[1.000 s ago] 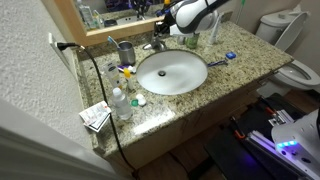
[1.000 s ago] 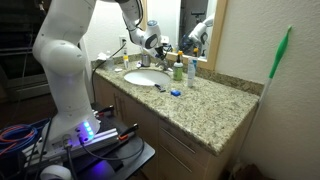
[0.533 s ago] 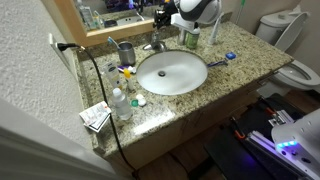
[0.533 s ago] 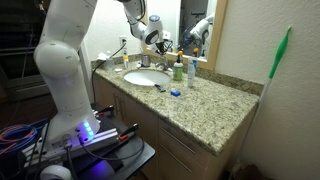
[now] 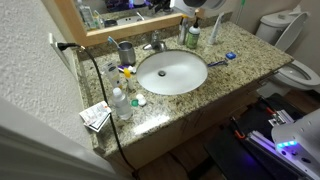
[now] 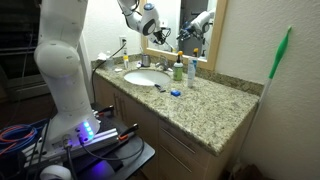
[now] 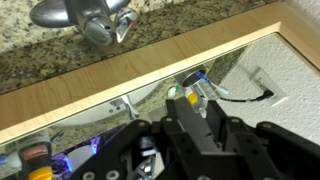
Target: Lift the handle of the tap, then push it down
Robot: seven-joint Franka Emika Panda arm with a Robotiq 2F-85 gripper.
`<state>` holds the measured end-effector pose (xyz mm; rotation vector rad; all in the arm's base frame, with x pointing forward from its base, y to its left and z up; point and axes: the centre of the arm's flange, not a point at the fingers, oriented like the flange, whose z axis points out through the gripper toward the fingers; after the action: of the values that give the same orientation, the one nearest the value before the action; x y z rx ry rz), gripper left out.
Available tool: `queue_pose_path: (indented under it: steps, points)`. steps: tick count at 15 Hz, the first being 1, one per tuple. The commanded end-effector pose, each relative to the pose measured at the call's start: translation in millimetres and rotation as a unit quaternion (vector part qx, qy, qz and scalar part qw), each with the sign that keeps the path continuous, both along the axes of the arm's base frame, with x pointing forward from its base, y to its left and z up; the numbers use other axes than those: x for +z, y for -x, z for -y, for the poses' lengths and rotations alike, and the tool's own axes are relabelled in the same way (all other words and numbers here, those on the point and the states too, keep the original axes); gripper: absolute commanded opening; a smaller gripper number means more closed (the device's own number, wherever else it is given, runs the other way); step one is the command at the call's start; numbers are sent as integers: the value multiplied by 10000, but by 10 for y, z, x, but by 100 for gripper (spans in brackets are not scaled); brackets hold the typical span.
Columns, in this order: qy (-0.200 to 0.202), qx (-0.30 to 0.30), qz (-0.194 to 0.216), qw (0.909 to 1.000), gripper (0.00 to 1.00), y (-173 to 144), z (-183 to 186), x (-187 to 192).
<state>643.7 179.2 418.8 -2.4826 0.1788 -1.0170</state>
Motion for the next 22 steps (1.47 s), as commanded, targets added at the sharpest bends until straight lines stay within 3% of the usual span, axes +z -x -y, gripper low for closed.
queue_pose_path:
  steps: [1, 5, 6, 7, 9, 10, 11, 13, 16, 20, 21, 22]
  points:
    - [616, -59, -207, 9979, 71, 336, 101, 379]
    - [1340, 37, -882, 9870, 99, 685, 306, 811]
    - [1496, 69, -1123, 9823, 99, 749, 338, 878]
    - [1191, -19, -788, 9897, 86, 504, 343, 716]
    - [1337, 0, -997, 9860, 99, 660, 366, 894]
    - [1357, 2, -1007, 9856, 100, 698, 368, 926]
    - [1315, -58, -1144, 9847, 100, 662, 377, 845]
    - [1763, -425, -1503, 9719, 100, 468, 425, 539]
    - [1866, -635, -1664, 9661, 100, 220, 470, 51]
    - [1068, -522, -1546, 9808, 100, -3, 335, -351]
    - [1363, -583, -1682, 9745, 100, 194, 414, -306]
    - [1214, -581, -1638, 9773, 100, 137, 366, -376]
